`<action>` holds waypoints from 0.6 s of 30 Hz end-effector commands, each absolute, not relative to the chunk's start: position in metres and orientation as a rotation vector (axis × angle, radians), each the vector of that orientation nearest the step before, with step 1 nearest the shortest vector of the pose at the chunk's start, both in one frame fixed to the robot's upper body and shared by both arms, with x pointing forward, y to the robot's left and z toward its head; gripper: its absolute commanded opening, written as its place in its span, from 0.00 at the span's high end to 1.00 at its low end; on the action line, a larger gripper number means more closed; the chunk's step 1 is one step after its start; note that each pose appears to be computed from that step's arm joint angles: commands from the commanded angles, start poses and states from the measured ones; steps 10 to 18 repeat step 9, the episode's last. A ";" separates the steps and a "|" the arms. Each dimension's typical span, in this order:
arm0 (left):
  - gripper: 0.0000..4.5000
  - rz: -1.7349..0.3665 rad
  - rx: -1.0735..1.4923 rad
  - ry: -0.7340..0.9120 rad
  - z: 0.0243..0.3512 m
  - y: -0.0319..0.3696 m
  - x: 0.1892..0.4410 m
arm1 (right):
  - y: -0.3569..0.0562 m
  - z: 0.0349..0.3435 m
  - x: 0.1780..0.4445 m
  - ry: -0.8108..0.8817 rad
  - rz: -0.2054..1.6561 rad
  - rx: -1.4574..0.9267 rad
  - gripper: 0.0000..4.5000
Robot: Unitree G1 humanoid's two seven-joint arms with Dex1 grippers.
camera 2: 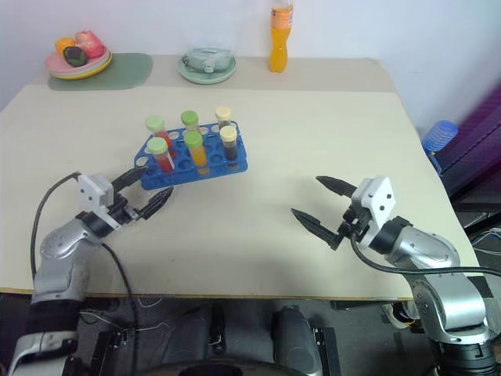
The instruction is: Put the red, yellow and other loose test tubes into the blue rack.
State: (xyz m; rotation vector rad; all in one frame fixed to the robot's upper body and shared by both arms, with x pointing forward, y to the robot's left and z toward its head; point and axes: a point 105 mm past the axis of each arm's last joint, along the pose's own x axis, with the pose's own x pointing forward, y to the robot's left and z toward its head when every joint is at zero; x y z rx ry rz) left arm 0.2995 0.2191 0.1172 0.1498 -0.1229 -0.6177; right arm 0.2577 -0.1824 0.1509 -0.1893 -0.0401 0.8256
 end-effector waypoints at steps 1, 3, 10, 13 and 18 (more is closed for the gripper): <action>0.01 -0.616 0.141 -0.134 0.131 0.226 0.287 | -0.197 0.154 0.255 -0.066 0.807 -0.231 0.00; 0.01 -0.606 0.127 -0.109 0.133 0.232 0.280 | -0.203 0.149 0.254 -0.058 0.798 -0.231 0.00; 0.01 -0.593 0.115 -0.068 0.136 0.237 0.269 | -0.224 0.138 0.252 -0.037 0.771 -0.231 0.00; 0.01 -0.593 0.115 -0.068 0.136 0.237 0.269 | -0.224 0.138 0.252 -0.037 0.771 -0.231 0.00; 0.01 -0.593 0.115 -0.068 0.136 0.237 0.269 | -0.224 0.138 0.252 -0.037 0.771 -0.231 0.00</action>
